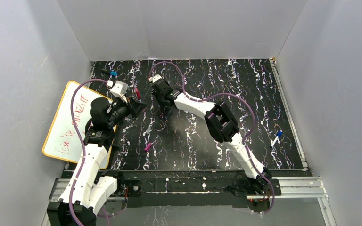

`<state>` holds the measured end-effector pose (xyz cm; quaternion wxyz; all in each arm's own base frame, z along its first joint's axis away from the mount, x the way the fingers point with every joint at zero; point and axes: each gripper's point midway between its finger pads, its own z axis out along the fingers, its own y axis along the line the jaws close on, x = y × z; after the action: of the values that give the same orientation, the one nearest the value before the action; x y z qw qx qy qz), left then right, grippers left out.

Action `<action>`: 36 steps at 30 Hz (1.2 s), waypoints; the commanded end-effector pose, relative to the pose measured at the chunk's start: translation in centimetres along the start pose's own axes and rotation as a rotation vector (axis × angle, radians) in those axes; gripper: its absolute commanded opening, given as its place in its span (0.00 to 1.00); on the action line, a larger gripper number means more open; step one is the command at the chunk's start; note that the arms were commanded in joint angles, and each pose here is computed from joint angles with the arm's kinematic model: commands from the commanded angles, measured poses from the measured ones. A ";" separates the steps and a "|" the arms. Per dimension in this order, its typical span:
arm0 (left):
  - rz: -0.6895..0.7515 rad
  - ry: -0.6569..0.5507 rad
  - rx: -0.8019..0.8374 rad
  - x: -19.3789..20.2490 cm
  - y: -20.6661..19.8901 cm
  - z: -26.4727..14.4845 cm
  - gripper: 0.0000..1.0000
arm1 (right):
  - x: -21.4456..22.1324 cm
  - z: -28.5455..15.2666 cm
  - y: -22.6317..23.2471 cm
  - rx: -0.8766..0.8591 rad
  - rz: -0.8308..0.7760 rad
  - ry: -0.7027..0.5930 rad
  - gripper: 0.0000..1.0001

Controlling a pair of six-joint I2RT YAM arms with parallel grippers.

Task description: Insert the pens into the pen caps

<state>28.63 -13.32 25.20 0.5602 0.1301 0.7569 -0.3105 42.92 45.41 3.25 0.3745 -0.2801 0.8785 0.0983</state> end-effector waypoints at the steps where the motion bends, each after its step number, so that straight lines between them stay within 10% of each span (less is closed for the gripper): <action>1: 0.034 -0.036 0.010 -1.5 -0.5 -0.3 0.00 | 6.7 1.9 -1.2 0.070 -0.140 0.173 0.01; 8: 0.032 -0.024 0.010 -1.2 -0.3 -0.1 0.00 | 5.9 0.0 -1.1 0.018 -0.104 0.108 0.01; 20: 0.010 -0.027 0.082 -0.6 -1.1 0.5 0.00 | -7.7 -16.8 -3.0 -0.051 0.104 -0.445 0.01; 36: 0.126 -0.138 0.283 0.0 -8.1 -0.1 0.00 | -14.4 -38.0 -2.1 -0.437 0.423 -1.090 0.01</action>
<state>24.56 -18.99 25.90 0.5730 0.2178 0.6949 -0.3759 31.65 34.84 35.14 0.6573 -0.1123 0.6387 0.3839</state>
